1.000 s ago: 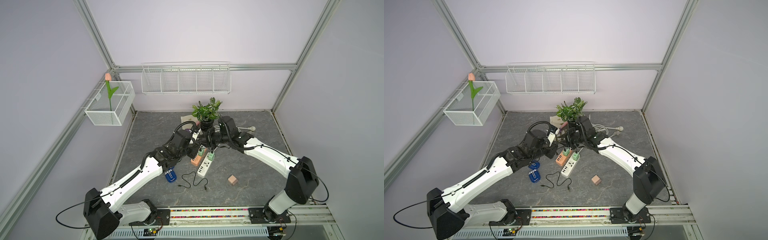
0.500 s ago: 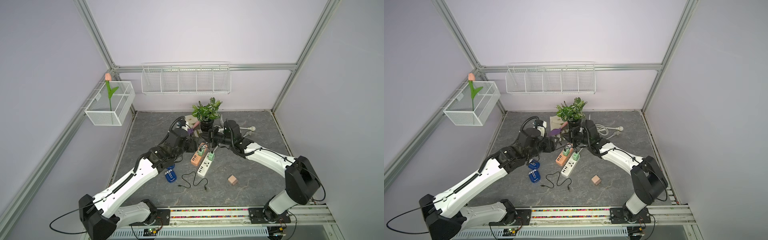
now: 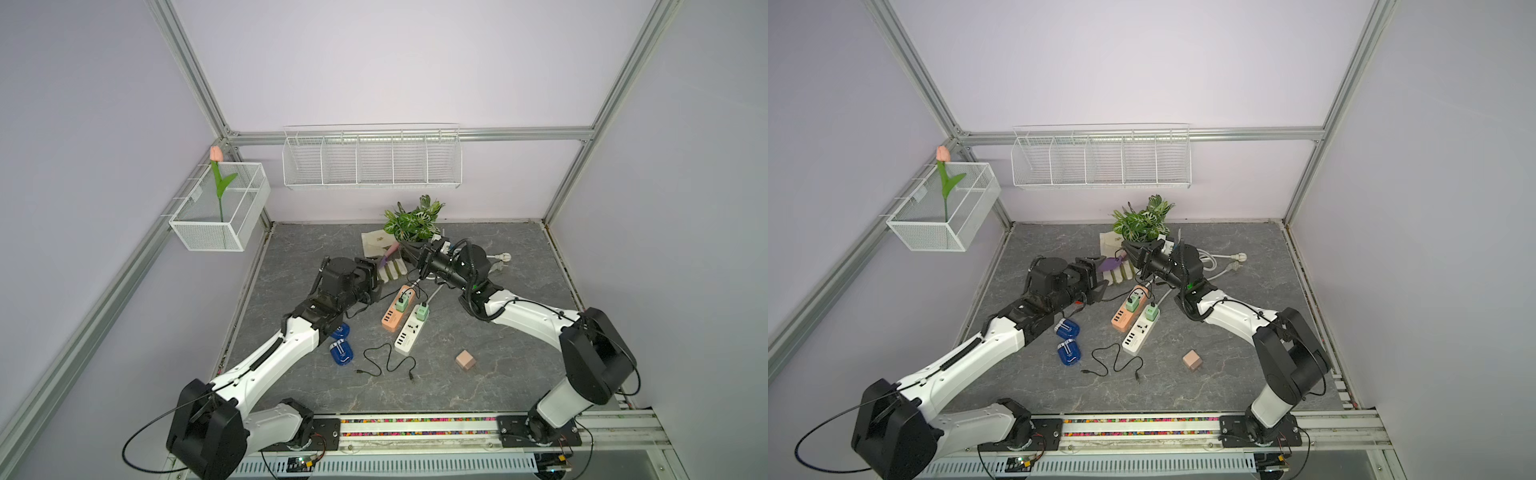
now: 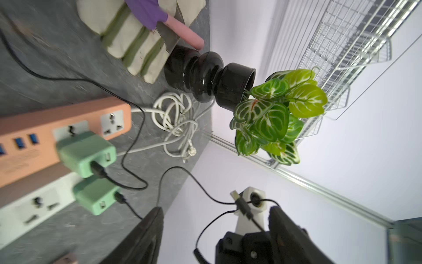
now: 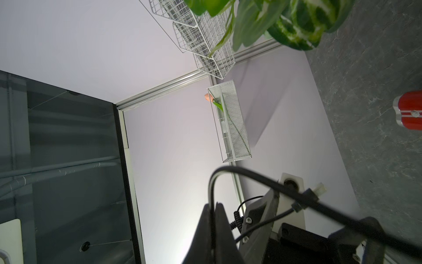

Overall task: Charge the electric shaver
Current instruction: Pick up the charging cable from the center of the board.

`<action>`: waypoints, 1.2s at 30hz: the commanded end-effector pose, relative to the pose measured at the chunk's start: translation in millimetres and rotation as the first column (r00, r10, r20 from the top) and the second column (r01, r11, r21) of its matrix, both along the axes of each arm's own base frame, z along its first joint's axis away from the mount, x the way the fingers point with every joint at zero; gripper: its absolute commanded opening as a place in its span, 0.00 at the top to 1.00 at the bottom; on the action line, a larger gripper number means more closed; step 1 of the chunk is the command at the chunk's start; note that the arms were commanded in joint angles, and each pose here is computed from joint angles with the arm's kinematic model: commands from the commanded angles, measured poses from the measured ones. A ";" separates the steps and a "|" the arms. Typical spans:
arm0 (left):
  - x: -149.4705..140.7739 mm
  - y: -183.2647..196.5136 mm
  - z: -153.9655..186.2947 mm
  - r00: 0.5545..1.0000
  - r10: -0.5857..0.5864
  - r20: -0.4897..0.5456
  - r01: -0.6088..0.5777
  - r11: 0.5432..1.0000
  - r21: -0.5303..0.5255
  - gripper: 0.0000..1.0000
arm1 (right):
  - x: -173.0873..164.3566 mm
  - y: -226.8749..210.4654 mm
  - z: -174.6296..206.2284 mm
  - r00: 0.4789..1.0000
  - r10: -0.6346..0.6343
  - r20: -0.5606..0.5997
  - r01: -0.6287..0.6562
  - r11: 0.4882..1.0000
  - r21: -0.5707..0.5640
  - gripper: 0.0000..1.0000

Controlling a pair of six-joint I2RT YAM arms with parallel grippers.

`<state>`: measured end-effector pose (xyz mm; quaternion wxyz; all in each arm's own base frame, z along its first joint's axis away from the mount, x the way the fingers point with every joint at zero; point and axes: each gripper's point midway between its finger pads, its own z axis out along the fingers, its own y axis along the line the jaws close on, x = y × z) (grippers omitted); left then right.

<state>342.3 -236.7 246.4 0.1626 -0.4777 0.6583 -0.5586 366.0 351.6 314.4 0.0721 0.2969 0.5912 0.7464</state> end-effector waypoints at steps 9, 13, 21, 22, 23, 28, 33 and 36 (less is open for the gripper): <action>29.5 -34.7 44.2 1.000 -0.013 0.017 0.019 0.898 -0.440 0.44 | 2.2 0.1 1.3 0.999 0.005 -0.041 -0.001 0.996 0.092 0.93; 28.6 -37.5 37.8 0.999 -0.031 -0.009 0.023 0.898 -0.439 0.50 | 4.2 0.7 3.6 0.999 0.001 -0.037 0.003 0.995 0.102 0.93; 32.8 -30.5 28.7 1.000 0.000 -0.029 -0.013 0.895 -0.445 0.80 | 0.9 -2.6 0.8 0.999 0.002 -0.047 0.004 0.994 0.109 0.93; 33.2 -30.7 28.3 1.000 -0.001 -0.028 -0.012 0.895 -0.446 0.85 | -0.1 -3.2 0.1 0.999 0.001 -0.049 0.005 0.994 0.109 0.93; 33.6 -30.6 28.0 1.000 -0.001 -0.027 -0.011 0.895 -0.446 0.89 | -0.2 -5.1 -1.3 0.999 -0.004 -0.052 0.010 0.994 0.108 0.93; 32.4 -21.2 20.7 0.999 0.017 -0.038 -0.031 0.910 -0.413 0.99 | -2.3 -15.6 -4.4 0.998 -0.021 -0.061 0.028 0.994 0.105 0.93; 32.4 -9.1 32.3 0.999 0.051 0.010 -0.045 0.947 -0.318 1.00 | -15.1 -18.5 -16.9 0.995 0.012 -0.098 -0.008 0.999 0.040 0.68; 32.5 -11.1 46.5 0.998 0.024 0.051 -0.012 0.974 -0.226 1.00 | -30.6 -11.4 -21.2 0.992 0.068 -0.110 -0.073 0.996 -0.050 0.41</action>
